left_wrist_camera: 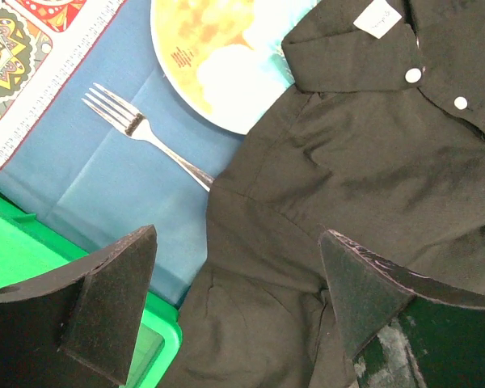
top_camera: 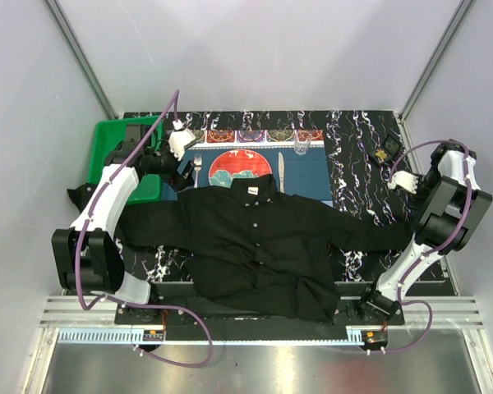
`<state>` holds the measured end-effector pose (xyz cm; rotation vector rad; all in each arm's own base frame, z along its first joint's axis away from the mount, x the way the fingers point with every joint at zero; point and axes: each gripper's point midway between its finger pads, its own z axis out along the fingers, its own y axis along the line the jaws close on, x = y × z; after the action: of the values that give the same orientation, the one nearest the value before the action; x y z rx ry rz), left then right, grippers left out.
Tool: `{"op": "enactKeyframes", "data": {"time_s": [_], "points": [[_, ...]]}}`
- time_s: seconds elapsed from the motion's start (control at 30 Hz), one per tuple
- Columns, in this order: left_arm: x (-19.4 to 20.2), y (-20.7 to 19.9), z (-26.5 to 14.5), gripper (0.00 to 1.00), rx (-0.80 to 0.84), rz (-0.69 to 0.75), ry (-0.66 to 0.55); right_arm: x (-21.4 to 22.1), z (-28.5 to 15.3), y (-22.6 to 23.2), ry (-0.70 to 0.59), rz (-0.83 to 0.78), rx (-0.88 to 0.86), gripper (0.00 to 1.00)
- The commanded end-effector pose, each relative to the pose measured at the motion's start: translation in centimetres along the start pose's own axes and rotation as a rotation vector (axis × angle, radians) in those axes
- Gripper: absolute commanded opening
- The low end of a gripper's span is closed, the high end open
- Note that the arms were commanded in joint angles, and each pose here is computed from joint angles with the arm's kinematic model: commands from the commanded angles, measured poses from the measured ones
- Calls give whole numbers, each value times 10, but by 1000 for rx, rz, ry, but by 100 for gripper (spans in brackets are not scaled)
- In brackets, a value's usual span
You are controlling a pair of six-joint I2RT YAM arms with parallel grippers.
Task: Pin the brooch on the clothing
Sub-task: Flatten out the clothes at the center of the board.
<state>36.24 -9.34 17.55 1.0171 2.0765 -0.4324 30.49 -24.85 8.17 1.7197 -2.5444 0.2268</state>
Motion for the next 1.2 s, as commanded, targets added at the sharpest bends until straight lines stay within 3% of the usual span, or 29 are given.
{"op": "enactKeyframes", "data": {"time_s": [0.0, 0.07, 0.2, 0.73, 0.83, 0.97, 1.07, 1.17], "points": [[-15, 10, -6, 86, -28, 22, -12, 10, 13, -4, 85, -101, -25, 84], [-14, 12, -5, 86, -30, 17, -4, 7, 21, -4, 84, -128, -27, 84], [-12, 12, -3, 87, -30, 12, 5, 3, 34, -6, 105, -161, -25, 64], [-9, 20, -3, 86, -50, -23, 22, 8, 48, 17, 246, -326, -137, 49], [-9, 21, -4, 86, -54, -19, 22, 6, 46, 13, 267, -296, -126, 0], [-11, 26, -7, 86, -61, -29, 10, 5, 4, -41, 234, -140, 82, 0], [-13, 32, -8, 86, -63, -69, 0, 0, -60, -84, 80, 30, 302, 0], [-12, 46, -16, 86, -86, -121, -22, -2, -116, -80, -131, 152, 445, 0]]}}
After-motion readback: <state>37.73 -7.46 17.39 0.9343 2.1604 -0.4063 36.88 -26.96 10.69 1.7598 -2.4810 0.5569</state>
